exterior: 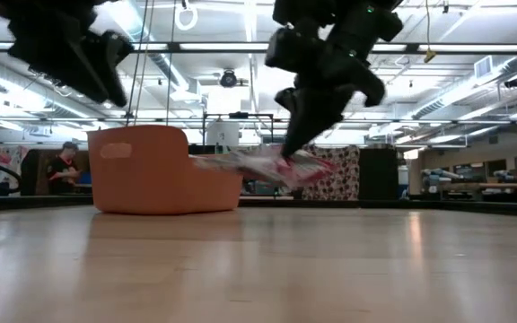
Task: Sort popcorn bags into baskets
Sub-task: Stack the popcorn pack on top of the other popcorn into the orange bin
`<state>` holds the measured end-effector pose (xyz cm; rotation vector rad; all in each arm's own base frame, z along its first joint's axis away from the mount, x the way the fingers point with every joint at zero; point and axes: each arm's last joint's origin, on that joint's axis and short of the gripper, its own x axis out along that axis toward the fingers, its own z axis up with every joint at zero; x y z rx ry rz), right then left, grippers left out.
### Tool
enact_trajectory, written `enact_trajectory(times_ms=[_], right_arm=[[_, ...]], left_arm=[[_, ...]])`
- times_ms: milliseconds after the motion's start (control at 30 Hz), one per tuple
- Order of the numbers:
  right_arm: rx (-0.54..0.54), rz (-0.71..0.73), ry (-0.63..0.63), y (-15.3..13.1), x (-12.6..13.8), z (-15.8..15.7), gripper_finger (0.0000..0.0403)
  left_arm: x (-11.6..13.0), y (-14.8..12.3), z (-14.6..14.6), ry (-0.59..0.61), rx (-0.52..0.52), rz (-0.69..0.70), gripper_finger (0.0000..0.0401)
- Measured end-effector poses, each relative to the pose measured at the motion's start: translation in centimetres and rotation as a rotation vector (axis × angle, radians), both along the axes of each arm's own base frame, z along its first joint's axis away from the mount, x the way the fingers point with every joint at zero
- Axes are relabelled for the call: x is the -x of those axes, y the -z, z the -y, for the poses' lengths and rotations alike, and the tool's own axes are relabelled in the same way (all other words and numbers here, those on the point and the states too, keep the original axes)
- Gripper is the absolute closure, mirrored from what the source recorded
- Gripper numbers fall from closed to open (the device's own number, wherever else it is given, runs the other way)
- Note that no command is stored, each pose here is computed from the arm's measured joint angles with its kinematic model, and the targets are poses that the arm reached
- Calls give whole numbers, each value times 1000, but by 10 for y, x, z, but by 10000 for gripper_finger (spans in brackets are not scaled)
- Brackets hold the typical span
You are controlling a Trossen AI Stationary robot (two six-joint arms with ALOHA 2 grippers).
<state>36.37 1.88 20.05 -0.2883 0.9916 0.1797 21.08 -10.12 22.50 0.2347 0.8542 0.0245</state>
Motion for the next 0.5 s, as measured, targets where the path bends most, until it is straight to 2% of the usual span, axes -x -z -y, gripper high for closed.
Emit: enact_trajectory(times_ms=[100, 300, 500], right_arm=[[2, 48, 17, -11, -8, 8, 401], [32, 186, 38, -50, -27, 31, 402], [37, 401, 44, -92, -40, 66, 402]], left_arm=[[10, 8, -5, -1, 41, 13, 257], [34, 3, -18, -6, 108, 88, 257], [58, -7, -30, 35, 180, 283, 257]])
